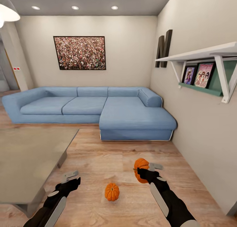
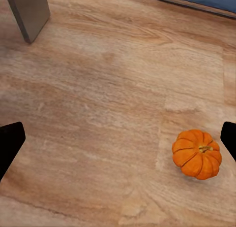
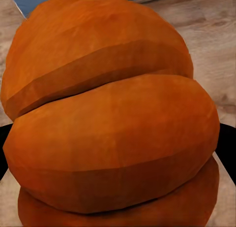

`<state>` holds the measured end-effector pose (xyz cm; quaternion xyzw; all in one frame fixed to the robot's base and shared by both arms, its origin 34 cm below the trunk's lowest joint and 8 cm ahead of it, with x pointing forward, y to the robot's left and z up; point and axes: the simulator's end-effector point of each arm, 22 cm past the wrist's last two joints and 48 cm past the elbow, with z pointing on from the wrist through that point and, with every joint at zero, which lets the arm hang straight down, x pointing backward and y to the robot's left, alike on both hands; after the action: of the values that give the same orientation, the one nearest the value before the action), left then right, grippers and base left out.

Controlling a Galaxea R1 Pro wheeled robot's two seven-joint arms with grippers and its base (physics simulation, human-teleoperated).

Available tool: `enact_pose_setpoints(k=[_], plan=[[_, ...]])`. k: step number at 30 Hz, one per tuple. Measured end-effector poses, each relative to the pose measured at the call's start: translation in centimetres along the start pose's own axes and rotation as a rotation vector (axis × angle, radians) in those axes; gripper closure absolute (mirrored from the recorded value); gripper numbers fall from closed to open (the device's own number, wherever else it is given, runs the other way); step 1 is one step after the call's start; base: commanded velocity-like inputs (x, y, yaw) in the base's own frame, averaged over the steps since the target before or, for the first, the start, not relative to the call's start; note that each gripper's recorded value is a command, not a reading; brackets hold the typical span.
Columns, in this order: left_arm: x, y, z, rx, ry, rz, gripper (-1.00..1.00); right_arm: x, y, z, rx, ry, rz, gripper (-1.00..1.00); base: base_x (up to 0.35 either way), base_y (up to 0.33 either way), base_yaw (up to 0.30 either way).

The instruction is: Place each of the two pumpkins and all three candles from the living room inside a cabinet in the living room (use any cabinet), then make sure every cabinet is closed, and position the cauldron so it is next to a table in the living room.

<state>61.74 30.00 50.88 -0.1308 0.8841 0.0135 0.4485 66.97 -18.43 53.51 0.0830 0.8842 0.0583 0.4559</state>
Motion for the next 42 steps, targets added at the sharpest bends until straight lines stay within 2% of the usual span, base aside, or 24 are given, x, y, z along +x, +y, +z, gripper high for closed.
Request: enact_pose_setpoints(k=[20, 32, 42], plan=[[0.3, -0.1, 0.2, 0.0, 0.007, 0.002, -1.0, 0.5, 0.2, 0.2, -0.016, 0.012, 0.013, 1.0, 0.189, -0.057, 0.042], [1.0, -0.5, 0.4, 0.009, 0.02, 0.016, -1.0, 1.0, 0.3, 0.5, -0.034, 0.015, 0.005, 1.0, 0.018, 0.0, 0.0], [1.1, -0.8, 0.3, 0.015, 0.019, 0.02, -1.0, 0.7, 0.5, 0.4, -0.036, 0.003, 0.019, 1.0, 0.0, 0.0, 0.0]])
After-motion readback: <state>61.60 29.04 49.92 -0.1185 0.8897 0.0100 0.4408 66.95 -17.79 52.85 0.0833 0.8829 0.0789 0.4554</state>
